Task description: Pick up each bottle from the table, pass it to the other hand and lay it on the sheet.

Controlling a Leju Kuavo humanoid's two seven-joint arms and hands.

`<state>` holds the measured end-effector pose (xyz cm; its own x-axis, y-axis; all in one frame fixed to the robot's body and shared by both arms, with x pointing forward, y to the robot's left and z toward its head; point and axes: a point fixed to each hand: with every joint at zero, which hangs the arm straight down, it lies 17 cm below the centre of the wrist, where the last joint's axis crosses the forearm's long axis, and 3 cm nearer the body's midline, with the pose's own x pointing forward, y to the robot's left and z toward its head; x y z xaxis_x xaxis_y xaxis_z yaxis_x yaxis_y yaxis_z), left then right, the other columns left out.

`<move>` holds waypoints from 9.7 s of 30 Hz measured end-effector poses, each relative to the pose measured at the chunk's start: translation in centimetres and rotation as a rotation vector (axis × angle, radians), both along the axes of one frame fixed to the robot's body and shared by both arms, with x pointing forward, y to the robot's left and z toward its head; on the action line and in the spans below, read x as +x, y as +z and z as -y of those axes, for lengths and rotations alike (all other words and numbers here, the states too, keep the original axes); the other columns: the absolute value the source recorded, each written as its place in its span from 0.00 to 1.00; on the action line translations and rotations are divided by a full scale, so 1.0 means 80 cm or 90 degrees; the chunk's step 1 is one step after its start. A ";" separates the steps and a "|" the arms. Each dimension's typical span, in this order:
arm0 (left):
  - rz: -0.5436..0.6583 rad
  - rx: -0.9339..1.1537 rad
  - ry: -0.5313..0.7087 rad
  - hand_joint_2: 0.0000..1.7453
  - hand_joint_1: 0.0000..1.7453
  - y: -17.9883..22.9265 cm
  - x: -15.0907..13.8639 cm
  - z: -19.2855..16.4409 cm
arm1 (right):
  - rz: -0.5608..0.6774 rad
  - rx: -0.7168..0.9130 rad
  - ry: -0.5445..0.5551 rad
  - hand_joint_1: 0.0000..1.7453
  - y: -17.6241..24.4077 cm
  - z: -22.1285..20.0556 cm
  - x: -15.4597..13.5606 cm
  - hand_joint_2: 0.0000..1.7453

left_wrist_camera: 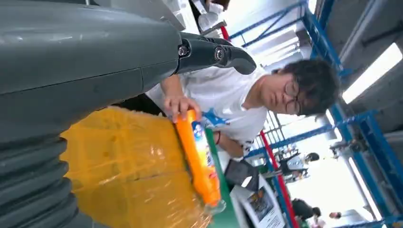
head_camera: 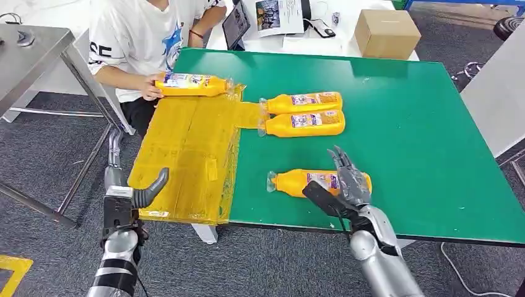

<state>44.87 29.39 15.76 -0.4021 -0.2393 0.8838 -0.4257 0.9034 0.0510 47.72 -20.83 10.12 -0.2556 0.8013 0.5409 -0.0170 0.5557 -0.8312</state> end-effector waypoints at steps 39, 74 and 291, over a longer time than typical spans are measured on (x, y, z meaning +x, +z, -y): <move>-0.049 0.002 -0.095 1.00 0.00 -0.030 0.027 0.063 | -0.218 -0.069 0.003 0.00 -0.084 0.055 0.061 1.00; -0.109 -0.026 -0.158 1.00 0.00 -0.067 0.045 0.110 | -0.351 -0.086 0.088 1.00 -0.121 0.072 0.049 1.00; -0.358 0.464 -0.457 0.00 0.00 -0.133 0.110 0.139 | 0.243 0.582 0.289 0.00 0.199 -0.232 -0.157 0.00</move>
